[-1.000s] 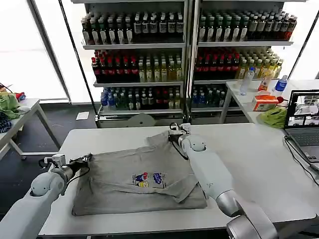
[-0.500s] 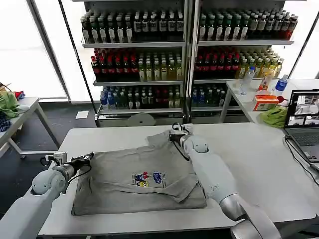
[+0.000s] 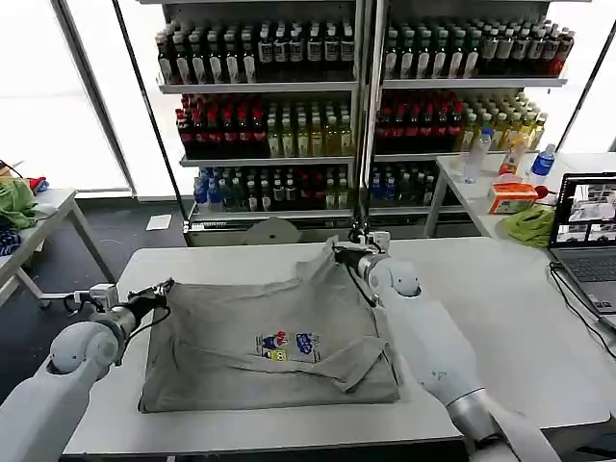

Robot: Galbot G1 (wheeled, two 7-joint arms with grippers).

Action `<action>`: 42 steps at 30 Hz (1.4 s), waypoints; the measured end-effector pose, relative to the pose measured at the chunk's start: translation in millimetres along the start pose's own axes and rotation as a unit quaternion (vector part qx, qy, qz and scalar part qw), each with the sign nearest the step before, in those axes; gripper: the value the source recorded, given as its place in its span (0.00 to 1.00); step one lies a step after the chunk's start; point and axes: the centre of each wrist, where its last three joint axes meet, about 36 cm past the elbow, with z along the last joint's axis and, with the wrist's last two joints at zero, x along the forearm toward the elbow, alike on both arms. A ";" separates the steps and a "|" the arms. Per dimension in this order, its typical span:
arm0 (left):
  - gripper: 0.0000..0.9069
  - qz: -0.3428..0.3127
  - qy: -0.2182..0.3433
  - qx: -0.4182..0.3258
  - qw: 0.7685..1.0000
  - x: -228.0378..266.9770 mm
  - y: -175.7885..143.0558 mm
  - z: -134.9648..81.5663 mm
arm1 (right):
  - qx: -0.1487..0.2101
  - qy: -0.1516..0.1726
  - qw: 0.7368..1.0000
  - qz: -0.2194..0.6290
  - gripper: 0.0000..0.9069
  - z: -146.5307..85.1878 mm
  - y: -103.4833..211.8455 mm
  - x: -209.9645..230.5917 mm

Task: Fold and organize the clothes.

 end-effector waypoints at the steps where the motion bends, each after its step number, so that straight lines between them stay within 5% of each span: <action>1: 0.00 -0.001 -0.003 0.000 1.000 2.3 -0.3 -1.5 | -0.001 -0.004 1.000 -0.003 0.00 0.4 0.5 5.9; 20: 0.00 -0.006 -0.038 -0.020 0.999 54.1 -10.9 -11.7 | -0.018 -0.033 0.999 -0.015 0.00 55.1 -10.2 135.5; 35: 0.00 -0.020 -0.013 -0.023 0.999 92.6 -9.8 22.4 | -0.030 -0.008 0.999 -0.031 0.00 108.1 9.1 224.9; 36: 0.00 -0.021 -0.011 -0.023 0.999 95.3 -9.5 24.8 | -0.032 -0.006 0.999 -0.033 0.09 110.8 11.5 228.0; 37: 0.00 -0.021 -0.009 -0.022 0.999 97.4 -9.6 27.7 | -0.033 -0.005 0.999 -0.034 0.60 112.9 13.5 230.2; 38: 0.00 -0.022 -0.006 -0.022 1.000 98.9 -9.8 30.8 | -0.033 -0.003 0.999 -0.034 1.00 114.8 15.1 231.7; 42: 0.00 -0.025 0.002 -0.020 0.999 101.5 -11.6 38.6 | -0.026 -0.001 0.999 -0.025 1.00 118.7 21.1 231.9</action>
